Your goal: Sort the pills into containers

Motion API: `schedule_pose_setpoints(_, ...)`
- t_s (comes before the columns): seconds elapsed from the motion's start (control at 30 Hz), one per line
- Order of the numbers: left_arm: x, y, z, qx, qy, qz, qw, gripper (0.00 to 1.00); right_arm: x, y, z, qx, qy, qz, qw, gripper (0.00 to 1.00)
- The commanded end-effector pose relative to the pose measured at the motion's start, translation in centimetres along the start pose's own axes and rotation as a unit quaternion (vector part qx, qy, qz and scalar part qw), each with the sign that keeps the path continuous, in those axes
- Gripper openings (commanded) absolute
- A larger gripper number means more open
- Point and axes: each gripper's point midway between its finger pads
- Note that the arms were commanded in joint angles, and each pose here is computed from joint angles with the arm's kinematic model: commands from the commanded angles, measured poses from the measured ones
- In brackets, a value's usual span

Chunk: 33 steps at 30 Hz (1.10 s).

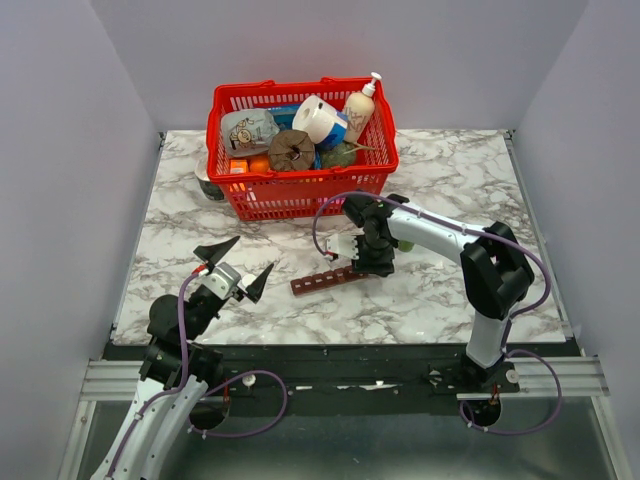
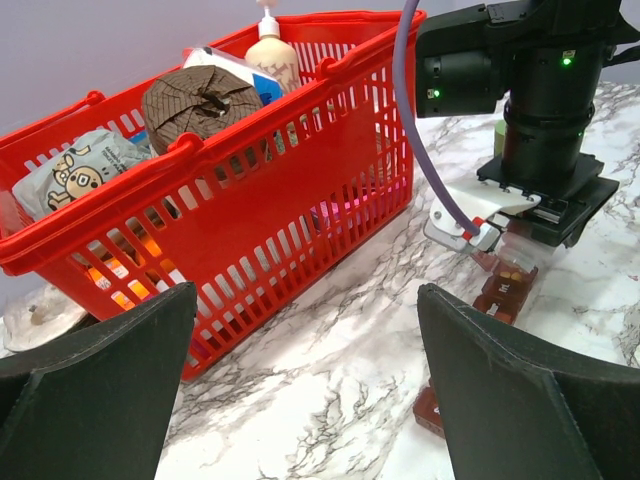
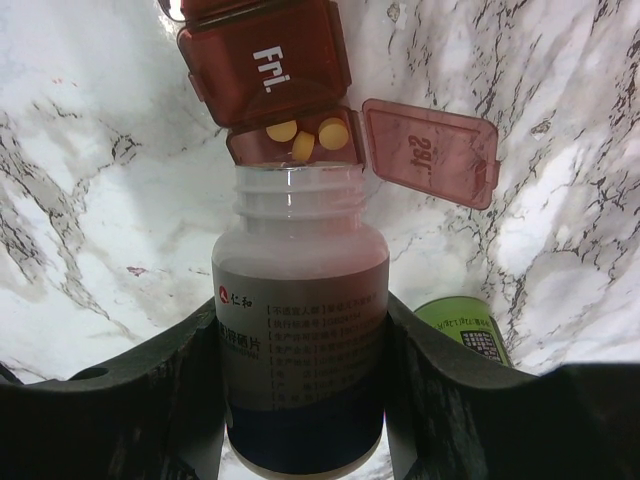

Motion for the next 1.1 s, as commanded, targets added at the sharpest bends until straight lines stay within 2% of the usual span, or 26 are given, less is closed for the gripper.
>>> schedule_pose_setpoints(0.0,-0.4,0.0,1.2,-0.017,-0.009,-0.01,1.0,0.99,0.1,0.7,1.1,-0.027,-0.005,-0.012,1.0,0.01)
schedule_pose_setpoints(0.47,-0.6,-0.1,0.9,-0.01,-0.005,-0.018,1.0,0.99,0.6,0.7,1.3,-0.055,-0.018,-0.028,0.998,0.01)
schedule_pose_setpoints(0.8,-0.6,-0.2,0.8,-0.007,-0.003,-0.019,1.0,0.99,0.7,1.6,2.2,-0.106,-0.025,-0.052,0.993,0.01)
schedule_pose_setpoints(1.07,-0.7,-0.4,1.4,-0.004,0.05,-0.01,0.999,0.99,0.8,2.6,3.1,-0.155,-0.037,-0.08,0.984,0.01)
Point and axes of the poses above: each gripper's point midway between its finger pads, its own y axis back along the fingers, its own x axis along the line the jaws close on, z = x × y, and after that the axes turned 15 degrees about y, right-handed
